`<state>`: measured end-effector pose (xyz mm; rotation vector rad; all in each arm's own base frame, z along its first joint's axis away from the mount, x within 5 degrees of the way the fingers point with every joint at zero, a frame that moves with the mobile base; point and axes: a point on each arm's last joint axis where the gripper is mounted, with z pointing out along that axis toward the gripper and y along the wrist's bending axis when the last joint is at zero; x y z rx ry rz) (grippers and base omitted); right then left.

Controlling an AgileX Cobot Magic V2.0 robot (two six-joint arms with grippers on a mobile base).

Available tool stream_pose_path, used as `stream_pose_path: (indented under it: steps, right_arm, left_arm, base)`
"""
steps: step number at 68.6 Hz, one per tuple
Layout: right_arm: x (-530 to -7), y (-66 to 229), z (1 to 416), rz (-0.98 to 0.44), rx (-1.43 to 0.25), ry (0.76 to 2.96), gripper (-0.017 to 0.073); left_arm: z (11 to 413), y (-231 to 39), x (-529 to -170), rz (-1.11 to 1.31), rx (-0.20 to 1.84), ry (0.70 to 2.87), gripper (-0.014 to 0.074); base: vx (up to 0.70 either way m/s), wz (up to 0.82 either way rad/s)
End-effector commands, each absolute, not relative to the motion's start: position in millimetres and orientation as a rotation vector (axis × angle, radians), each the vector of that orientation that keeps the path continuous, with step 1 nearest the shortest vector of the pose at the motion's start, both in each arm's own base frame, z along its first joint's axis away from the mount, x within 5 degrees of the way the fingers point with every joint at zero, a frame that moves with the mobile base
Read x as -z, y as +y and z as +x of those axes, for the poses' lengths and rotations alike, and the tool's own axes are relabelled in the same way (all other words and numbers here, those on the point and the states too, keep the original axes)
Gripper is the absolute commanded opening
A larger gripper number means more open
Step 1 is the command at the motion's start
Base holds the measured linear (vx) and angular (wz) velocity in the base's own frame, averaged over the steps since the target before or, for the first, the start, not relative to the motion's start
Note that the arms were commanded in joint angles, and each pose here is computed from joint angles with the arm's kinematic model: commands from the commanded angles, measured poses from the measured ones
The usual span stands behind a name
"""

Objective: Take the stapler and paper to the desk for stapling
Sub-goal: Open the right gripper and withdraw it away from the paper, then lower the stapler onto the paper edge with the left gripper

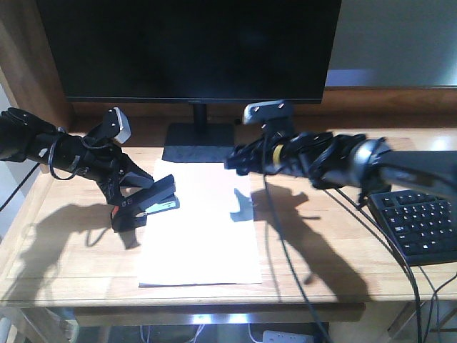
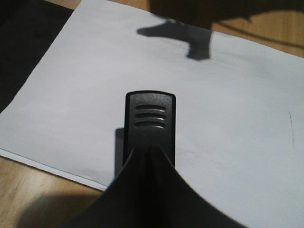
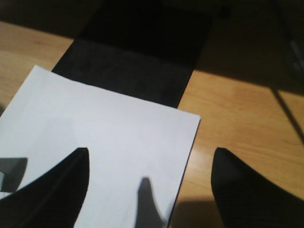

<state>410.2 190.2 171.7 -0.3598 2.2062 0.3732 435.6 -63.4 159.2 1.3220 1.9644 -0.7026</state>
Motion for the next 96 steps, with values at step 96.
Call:
stream_pose_path:
  steps: [96]
  right_arm:
    - [-289, 31, 97, -0.323, -0.180, 1.575, 0.0497]
  left_arm:
    - [435, -69, -196, 1.291, 0.698, 1.877, -0.0006]
  base:
    - [0.00, 0.00]
